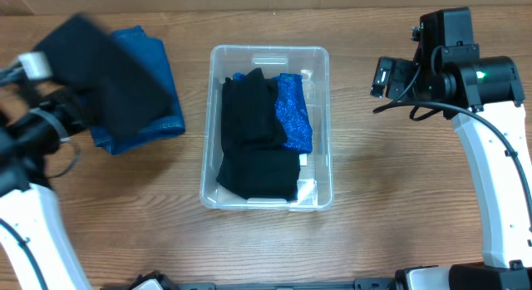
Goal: Pack container
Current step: 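Grasp the black cloth on the left with the left gripper, then lower the black cloth into the bin and release it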
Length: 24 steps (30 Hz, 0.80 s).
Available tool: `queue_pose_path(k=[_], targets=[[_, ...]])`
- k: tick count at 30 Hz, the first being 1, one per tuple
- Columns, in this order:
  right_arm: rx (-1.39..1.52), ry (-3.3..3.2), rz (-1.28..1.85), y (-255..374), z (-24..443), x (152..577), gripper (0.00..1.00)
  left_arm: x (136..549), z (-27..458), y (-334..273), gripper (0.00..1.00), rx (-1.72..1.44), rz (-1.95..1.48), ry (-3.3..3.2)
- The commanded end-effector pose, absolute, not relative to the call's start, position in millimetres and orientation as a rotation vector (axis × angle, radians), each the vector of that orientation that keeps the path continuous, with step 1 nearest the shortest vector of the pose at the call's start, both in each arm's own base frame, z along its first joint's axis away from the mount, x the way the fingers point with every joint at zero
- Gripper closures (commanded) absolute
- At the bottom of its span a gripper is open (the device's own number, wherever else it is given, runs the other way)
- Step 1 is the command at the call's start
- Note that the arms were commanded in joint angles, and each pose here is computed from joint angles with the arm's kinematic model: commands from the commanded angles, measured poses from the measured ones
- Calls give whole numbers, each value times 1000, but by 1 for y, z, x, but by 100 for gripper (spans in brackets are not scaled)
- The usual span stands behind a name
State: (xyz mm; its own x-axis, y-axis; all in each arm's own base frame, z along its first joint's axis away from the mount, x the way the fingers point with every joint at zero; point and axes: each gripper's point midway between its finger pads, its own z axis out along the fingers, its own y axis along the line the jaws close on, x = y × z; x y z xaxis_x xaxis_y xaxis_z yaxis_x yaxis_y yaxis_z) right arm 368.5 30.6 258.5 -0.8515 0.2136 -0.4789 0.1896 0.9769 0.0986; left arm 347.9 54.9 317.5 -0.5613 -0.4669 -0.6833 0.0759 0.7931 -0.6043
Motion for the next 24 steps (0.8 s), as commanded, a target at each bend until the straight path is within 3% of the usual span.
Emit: queue_pose_path(k=[1,8,12,16,20,21,22,23,24], targets=[[337,2607,72,24,260,369,0,334,334,-72,96,427,-679,2011],[364,2617,62,16,258,366,0,323,250,-218,96,584,-762,2325],[364,2617,62,16,258,366,0,339,201,-247,96,424,-747,2484],[364,2617,62,16,258,366,0,367,186,-272,96,447,-805,2417],[363,2614,62,16,259,367,0,367,164,-283,96,465,-874,2460],[363,2614,62,16,259,367,0,366,161,-284,80,471,-888,2471],[363,2615,62,16,258,367,0,365,156,-284,34,470,-883,2485],[364,2616,61,16,258,366,0,368,160,-281,0,461,-882,2476],[364,2618,61,16,258,366,0,372,172,-276,0,467,-860,2456]])
